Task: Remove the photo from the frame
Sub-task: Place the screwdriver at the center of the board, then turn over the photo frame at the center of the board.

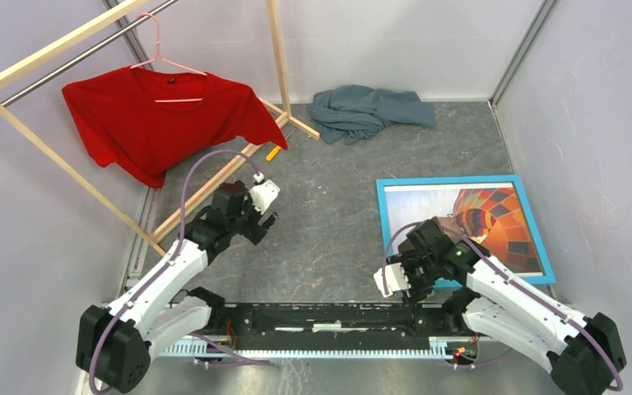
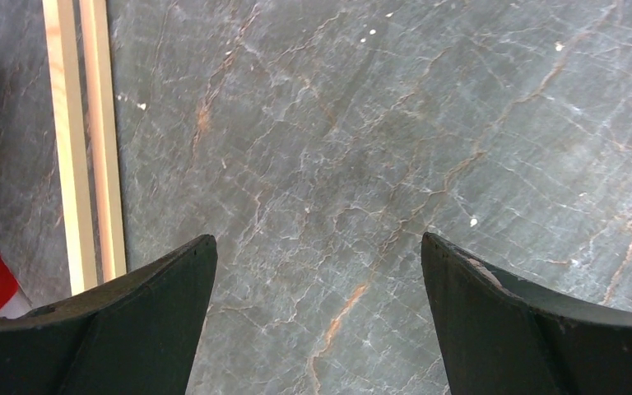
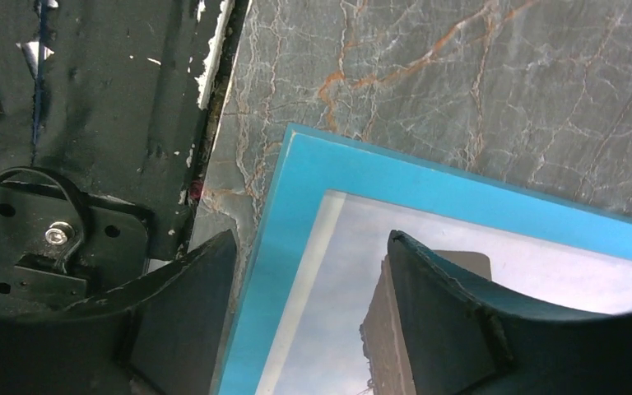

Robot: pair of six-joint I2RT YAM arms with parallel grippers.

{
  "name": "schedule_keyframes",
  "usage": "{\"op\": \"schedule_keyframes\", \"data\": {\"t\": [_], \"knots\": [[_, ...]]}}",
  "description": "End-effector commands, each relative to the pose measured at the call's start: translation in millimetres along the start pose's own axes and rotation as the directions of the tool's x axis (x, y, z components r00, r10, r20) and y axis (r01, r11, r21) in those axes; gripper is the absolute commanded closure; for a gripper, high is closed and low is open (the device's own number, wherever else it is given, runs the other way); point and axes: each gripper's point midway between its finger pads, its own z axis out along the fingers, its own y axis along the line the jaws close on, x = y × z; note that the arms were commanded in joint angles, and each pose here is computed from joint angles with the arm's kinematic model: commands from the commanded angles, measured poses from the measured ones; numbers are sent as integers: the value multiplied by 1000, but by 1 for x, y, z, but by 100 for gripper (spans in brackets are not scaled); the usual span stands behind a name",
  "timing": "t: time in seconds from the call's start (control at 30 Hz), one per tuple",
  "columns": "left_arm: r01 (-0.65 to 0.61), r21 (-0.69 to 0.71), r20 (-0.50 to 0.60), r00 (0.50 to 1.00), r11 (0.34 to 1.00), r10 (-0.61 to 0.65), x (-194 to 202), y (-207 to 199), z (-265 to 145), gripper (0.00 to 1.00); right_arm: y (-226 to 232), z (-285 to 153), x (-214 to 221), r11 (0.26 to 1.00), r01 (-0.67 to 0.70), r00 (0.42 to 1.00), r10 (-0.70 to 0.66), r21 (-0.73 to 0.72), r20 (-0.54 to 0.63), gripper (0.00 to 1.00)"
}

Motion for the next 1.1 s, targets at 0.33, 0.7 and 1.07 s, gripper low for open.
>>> {"op": "schedule_keyframes", "data": {"t": [0.33,0.7,1.07], "knots": [[108,-9,50,993,994,-108,-12,17,2,0,-14,21,5,996,22,995,-13,87,-98,53],[91,34,84,992,995,-93,-22,12,0,0,-40,18,-17,988,-30,997,41,153,-72,100],[-234,215,279,945,948,170,-86,-12,-3,0,-80,-12,-83,978,13,993,-37,208,111,100]]}}
